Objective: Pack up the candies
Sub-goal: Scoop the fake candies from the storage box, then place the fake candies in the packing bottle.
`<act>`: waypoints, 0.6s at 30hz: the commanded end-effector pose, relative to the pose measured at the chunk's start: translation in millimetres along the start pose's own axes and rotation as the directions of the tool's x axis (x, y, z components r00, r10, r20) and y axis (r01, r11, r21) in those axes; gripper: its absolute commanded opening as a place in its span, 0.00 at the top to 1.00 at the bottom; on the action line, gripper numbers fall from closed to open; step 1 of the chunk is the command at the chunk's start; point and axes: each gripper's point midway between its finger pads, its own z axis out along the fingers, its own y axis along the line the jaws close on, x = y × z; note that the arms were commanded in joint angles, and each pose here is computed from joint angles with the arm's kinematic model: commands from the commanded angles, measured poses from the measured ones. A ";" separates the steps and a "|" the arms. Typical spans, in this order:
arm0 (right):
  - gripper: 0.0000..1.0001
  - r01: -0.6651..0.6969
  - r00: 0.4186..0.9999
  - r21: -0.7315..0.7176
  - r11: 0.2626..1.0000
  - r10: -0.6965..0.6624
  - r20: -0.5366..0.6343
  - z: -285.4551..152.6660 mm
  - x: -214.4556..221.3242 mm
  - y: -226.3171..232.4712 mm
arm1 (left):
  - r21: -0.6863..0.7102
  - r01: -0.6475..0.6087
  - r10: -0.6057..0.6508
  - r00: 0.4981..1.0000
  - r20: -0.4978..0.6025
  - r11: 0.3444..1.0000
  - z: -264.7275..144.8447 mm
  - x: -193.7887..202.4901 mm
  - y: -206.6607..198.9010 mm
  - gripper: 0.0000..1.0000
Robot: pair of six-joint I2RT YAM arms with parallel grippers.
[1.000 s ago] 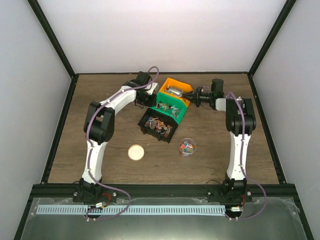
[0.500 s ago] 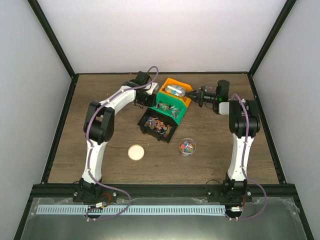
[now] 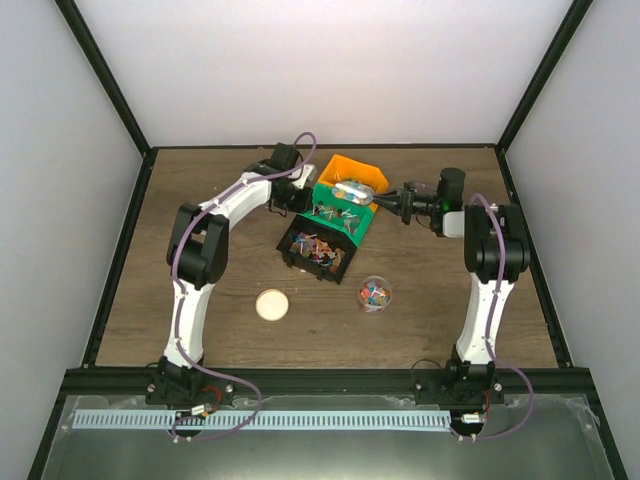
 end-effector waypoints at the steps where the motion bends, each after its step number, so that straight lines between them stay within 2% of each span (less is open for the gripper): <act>1: 0.99 0.052 0.999 -0.010 0.999 -0.052 -0.015 -15.6 25.6 12.8 | -0.029 0.029 -0.028 0.999 0.036 0.999 -10.9 -6.5 8.5 0.96; 3: 0.99 0.058 0.998 -0.014 0.998 -0.058 -0.007 -24.1 35.3 8.3 | -0.035 0.029 -0.028 0.999 0.037 0.999 -11.6 -6.6 9.6 0.94; 8: 0.99 0.083 0.996 -0.021 0.996 -0.082 0.030 -51.4 64.7 -1.6 | -0.033 0.025 -0.023 0.998 0.052 0.999 -17.8 -9.6 7.2 0.80; 18: 0.99 0.121 0.987 -0.031 0.992 -0.117 0.112 -103.8 121.8 -21.0 | -0.010 0.031 -0.031 0.997 0.066 0.999 -28.3 -6.6 0.0 0.76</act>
